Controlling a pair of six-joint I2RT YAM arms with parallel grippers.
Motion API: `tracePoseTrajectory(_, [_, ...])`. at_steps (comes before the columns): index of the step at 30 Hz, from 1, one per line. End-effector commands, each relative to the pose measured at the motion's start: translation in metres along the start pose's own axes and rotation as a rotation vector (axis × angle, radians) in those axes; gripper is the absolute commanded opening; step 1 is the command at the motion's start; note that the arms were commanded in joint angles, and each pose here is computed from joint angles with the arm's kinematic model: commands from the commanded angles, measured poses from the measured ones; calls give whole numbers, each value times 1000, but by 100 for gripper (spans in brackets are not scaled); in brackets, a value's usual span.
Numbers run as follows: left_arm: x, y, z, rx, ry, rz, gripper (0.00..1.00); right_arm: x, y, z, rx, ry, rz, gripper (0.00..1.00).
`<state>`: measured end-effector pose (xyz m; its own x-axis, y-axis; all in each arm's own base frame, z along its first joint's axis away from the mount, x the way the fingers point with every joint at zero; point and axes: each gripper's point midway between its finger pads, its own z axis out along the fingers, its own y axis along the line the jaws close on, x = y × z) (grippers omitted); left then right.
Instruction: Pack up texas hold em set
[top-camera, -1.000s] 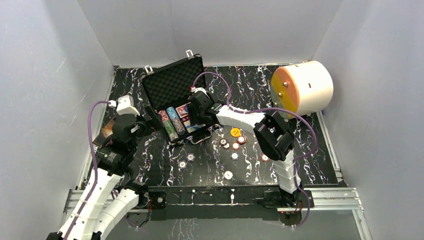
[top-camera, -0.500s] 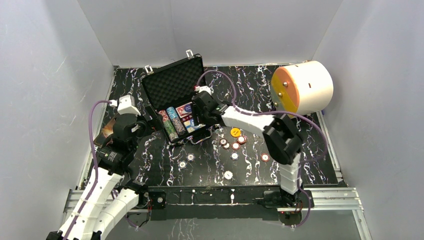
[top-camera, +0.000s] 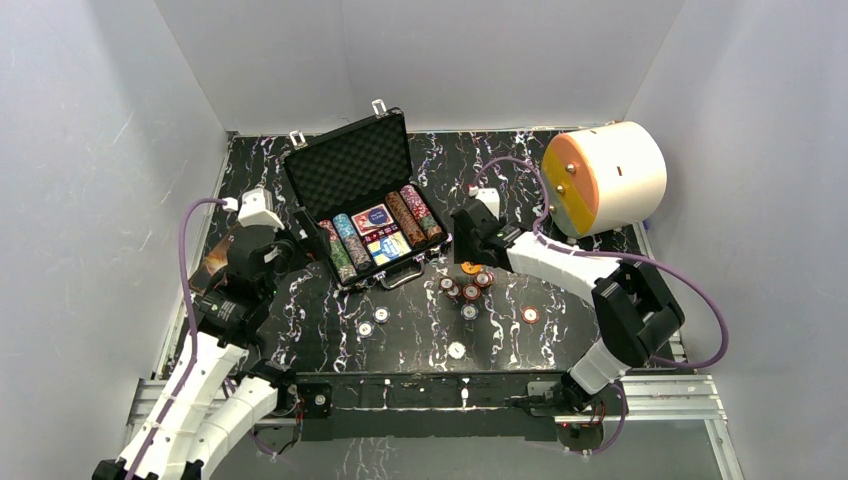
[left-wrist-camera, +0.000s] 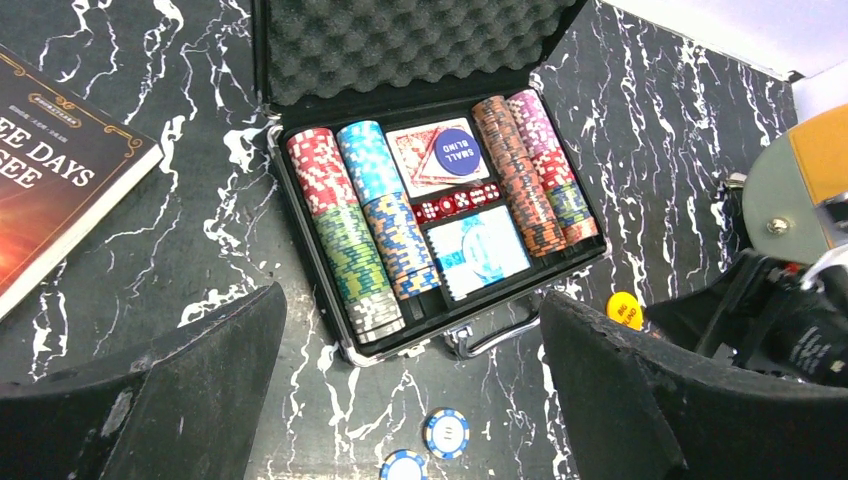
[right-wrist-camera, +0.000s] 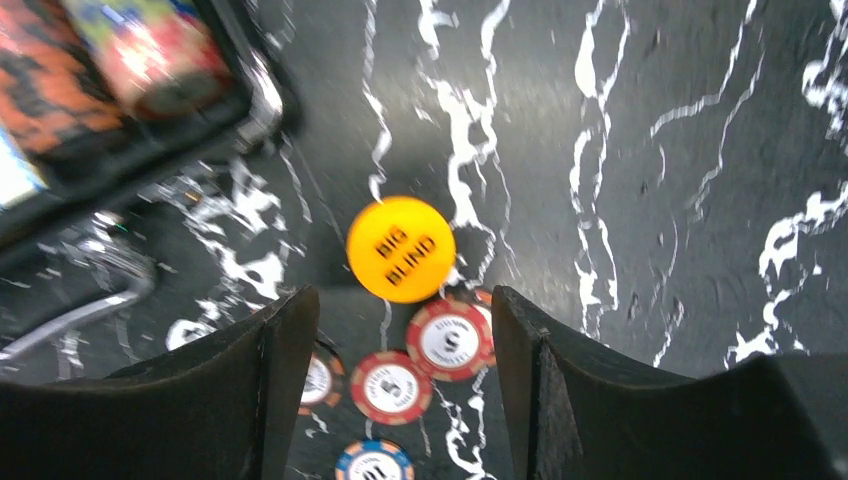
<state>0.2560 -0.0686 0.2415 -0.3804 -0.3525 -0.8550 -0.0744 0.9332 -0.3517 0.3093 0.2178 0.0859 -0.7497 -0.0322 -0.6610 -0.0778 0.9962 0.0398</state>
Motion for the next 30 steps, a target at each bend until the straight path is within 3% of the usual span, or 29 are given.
tracePoseTrajectory(1, [-10,-9,0,34,-21,-27,98,19,-10,2,14,65,17,72])
tracePoseTrajectory(14, [-1,-11,0,51,12,-42,98,37,4,30,-7,185,-50,75])
tracePoseTrajectory(30, [3,-9,3,37,21,-43,99,60,-13,61,-23,281,-116,70])
